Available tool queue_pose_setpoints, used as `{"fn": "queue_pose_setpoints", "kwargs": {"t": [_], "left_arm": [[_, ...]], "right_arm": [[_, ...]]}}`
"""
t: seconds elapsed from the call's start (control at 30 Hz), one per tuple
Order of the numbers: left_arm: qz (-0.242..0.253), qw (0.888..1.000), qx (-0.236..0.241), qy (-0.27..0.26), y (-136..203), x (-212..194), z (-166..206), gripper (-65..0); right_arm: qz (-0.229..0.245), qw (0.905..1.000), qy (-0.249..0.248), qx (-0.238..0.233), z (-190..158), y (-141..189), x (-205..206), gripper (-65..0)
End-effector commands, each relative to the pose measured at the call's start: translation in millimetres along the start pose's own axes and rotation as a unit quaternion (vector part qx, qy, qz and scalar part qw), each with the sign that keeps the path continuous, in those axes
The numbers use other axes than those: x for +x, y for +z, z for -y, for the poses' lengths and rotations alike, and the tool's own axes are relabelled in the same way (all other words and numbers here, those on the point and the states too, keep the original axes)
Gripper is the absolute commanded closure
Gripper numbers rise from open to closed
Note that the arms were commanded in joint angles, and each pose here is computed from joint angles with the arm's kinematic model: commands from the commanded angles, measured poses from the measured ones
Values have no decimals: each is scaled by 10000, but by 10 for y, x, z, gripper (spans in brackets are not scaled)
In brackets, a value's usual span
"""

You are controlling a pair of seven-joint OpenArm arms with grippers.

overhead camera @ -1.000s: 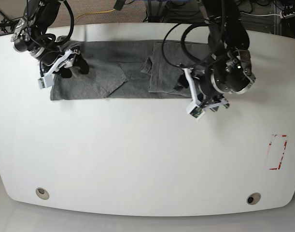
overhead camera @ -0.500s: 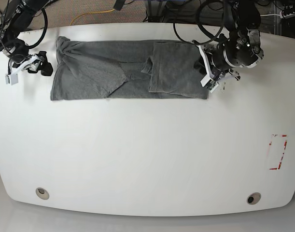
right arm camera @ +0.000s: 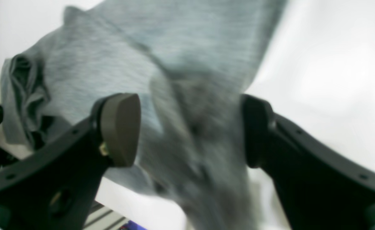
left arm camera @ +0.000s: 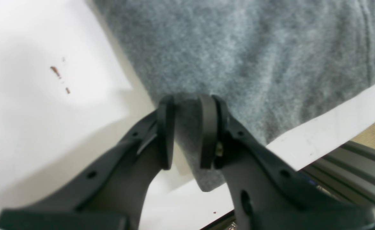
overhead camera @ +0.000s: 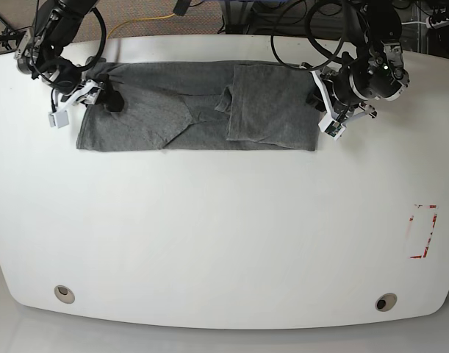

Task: Fold the T-shirt properly
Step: 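Fold the strip end near the right gripper inward over the left fold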

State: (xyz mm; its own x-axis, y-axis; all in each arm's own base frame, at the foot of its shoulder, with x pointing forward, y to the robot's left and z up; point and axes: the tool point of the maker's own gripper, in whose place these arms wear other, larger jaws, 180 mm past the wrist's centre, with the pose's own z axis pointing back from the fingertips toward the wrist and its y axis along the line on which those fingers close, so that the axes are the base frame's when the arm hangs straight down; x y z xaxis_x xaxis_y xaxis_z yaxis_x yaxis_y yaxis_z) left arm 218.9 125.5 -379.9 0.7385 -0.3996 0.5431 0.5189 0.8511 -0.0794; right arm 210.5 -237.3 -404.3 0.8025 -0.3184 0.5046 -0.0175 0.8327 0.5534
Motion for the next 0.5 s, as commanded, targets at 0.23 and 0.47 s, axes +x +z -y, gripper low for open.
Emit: {"fn": "queue_pose_setpoints", "kwargs": {"t": [0.23,0.47], "left_arm": [[-174,9991,-297,267,-173,-164,51,-103],[72,9987,-358,355,-231,-119,65,-103]], "right_arm": [[-62,9997,132,176,-150,-90,-39,-247],[83,9993,350,127,-174,-31,106,0]]}}
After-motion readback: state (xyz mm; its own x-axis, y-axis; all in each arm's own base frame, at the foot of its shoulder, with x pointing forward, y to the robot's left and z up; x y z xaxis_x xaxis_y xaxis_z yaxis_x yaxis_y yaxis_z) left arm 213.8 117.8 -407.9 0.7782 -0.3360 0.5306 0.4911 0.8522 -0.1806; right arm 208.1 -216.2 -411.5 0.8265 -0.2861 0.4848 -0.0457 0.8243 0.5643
